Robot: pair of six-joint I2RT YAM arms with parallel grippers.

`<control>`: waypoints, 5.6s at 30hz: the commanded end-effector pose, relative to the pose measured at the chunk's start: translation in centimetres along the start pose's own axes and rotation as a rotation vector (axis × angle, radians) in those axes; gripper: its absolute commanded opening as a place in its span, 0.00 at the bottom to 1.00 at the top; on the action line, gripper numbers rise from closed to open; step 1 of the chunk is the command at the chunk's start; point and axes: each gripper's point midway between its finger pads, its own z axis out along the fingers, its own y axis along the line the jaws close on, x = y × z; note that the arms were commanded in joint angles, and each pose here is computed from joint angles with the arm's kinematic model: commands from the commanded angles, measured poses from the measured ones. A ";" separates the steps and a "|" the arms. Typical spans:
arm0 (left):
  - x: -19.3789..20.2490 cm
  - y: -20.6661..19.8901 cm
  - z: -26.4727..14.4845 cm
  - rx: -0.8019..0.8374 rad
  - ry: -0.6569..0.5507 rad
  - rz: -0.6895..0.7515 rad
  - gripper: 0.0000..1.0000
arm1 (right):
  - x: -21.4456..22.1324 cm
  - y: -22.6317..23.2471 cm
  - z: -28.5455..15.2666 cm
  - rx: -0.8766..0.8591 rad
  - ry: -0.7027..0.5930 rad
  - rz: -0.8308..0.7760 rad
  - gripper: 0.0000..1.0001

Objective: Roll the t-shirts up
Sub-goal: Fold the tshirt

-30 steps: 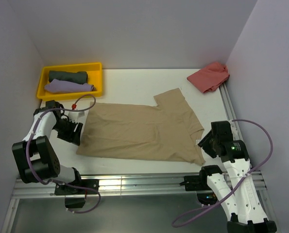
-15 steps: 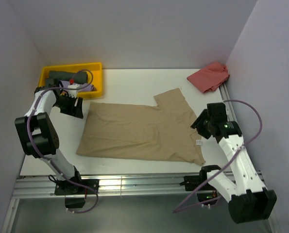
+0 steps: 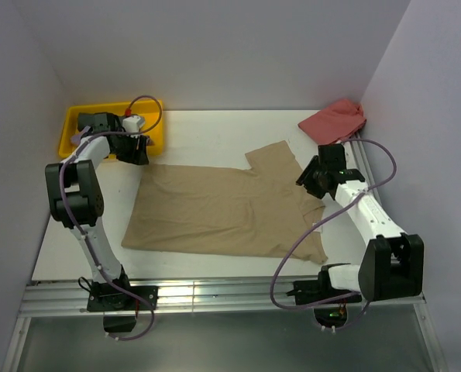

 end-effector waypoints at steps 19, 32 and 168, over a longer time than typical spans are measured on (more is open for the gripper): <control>-0.7 0.2 4.3 0.015 0.021 0.009 0.30 | -7.1 4.1 7.9 -0.038 -0.050 -0.032 0.52; -2.1 -0.3 3.4 0.010 -0.008 0.006 0.00 | -10.2 7.5 12.5 -0.090 -0.040 -0.069 0.61; 5.6 -3.6 -6.3 -0.018 0.158 0.148 0.00 | 0.1 -4.4 -1.2 0.099 -0.134 0.127 0.00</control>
